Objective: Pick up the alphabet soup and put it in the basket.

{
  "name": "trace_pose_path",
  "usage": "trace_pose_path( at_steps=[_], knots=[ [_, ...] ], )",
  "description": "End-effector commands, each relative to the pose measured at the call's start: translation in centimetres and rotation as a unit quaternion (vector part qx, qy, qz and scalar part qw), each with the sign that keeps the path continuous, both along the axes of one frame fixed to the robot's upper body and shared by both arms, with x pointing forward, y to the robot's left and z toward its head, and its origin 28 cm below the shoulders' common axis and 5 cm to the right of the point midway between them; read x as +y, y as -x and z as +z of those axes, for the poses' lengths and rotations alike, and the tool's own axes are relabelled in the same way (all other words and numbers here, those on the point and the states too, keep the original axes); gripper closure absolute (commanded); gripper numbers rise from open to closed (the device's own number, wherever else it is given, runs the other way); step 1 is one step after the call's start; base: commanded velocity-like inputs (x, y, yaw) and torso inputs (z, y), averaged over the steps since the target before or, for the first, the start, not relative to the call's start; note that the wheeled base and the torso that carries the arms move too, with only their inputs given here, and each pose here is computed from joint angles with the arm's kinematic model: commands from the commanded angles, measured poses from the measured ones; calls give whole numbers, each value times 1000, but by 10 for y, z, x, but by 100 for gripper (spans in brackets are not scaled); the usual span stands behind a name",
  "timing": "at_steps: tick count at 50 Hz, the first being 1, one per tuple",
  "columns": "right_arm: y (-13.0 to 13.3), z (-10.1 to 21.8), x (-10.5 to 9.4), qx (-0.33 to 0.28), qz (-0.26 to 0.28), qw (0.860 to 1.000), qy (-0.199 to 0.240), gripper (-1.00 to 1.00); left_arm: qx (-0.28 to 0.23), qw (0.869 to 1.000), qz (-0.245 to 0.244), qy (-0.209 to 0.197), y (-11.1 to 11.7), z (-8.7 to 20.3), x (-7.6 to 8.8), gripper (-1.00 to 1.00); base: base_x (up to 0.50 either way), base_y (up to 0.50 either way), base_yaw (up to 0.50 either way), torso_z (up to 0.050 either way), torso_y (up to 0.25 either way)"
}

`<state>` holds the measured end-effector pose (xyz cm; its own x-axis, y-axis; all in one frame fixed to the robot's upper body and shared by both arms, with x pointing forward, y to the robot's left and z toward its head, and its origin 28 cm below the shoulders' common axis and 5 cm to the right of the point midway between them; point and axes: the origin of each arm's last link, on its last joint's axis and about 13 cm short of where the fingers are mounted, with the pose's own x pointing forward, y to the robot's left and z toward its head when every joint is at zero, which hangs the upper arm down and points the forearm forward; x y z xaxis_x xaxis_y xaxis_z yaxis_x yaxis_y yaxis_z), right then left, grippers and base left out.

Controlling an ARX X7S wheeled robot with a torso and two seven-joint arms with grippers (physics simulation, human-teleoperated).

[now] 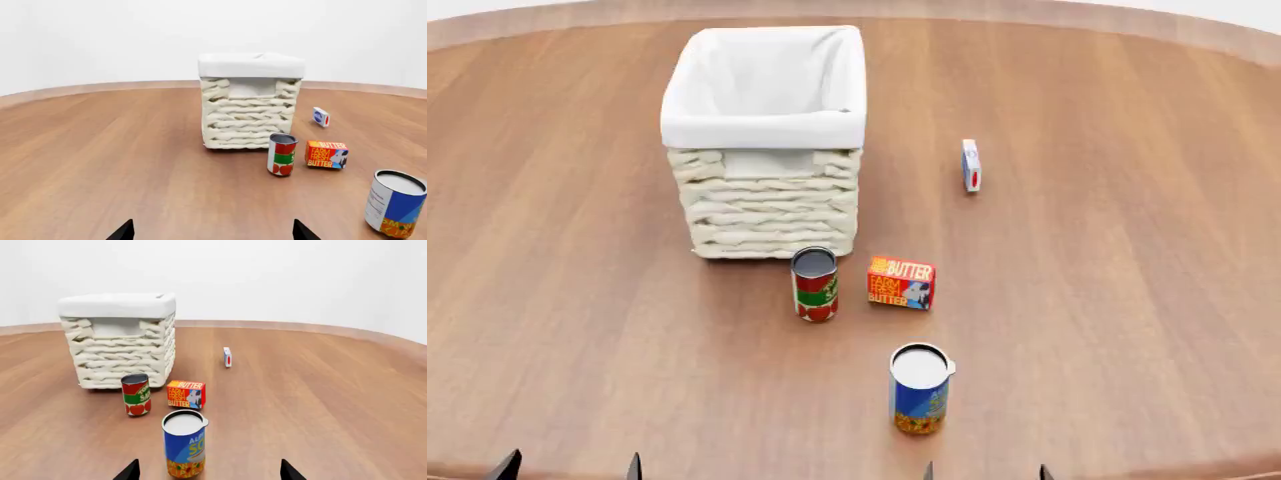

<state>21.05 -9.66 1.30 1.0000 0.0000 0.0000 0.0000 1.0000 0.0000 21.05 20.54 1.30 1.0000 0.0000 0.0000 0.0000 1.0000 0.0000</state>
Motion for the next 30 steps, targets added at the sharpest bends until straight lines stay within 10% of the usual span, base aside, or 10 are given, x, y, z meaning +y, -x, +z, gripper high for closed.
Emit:
trace_pose_path(
  at_steps=[1,4,30],
  knots=[
    [0,-1,0,0,0,1000,0,-100,0,1000,0,0,-1,-1,0,-100,0,0,0,0,0],
    [-1,12,-1,-18,1,1000,7,-100,16,999,-12,44,0,7,1,-100,0,0,0,0,0],
    [28,119,-1,-169,7,986,2,-100,-181,984,10,-1,57,127,-1,-100,0,0,0,0,0]
  ],
)
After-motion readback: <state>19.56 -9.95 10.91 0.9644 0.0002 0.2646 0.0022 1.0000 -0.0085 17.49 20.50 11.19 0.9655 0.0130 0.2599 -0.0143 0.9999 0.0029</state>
